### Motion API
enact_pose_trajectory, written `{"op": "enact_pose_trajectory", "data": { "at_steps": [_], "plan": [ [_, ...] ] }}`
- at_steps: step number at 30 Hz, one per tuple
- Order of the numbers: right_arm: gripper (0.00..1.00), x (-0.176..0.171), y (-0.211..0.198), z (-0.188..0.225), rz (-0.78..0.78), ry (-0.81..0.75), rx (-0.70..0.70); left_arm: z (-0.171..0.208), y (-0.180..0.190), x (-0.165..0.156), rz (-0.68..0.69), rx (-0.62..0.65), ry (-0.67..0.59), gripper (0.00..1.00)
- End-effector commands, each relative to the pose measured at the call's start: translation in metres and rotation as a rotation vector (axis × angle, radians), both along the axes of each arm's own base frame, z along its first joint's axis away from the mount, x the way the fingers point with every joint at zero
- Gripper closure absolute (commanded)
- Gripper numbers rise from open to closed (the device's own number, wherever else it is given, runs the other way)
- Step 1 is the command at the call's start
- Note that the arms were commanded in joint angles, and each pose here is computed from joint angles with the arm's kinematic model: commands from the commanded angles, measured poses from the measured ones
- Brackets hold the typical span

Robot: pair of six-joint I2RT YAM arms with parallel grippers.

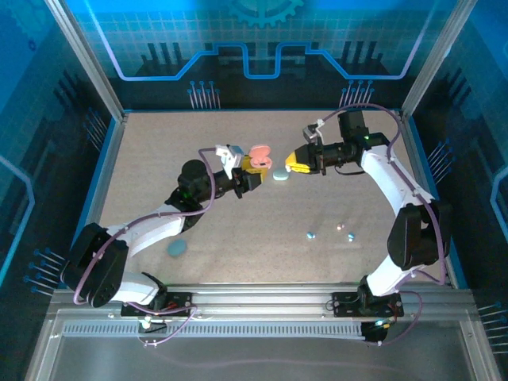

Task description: Insert wireless bluetooth earbuds into charging case

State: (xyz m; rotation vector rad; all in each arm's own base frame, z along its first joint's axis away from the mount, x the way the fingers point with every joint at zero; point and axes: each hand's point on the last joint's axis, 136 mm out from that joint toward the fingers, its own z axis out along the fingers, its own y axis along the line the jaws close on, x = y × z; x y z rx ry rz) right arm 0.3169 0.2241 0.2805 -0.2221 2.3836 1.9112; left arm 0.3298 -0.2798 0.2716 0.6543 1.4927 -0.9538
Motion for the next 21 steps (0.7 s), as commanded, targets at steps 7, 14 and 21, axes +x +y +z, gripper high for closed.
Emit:
{"op": "enact_pose_trajectory", "data": {
  "at_steps": [7, 14, 21],
  "plan": [
    [0.81, -0.011, 0.017, 0.031, 0.004, -0.148, -0.066, 0.006, -0.019, -0.009, -0.06, 0.037, -0.117, 0.66],
    [0.81, -0.014, 0.029, 0.029, 0.011, -0.195, -0.113, 0.01, -0.026, -0.02, -0.113, 0.033, -0.165, 0.66],
    [0.81, -0.012, 0.027, 0.031, -0.022, -0.238, -0.141, 0.013, -0.03, -0.027, -0.155, 0.021, -0.171, 0.66]
  ]
}}
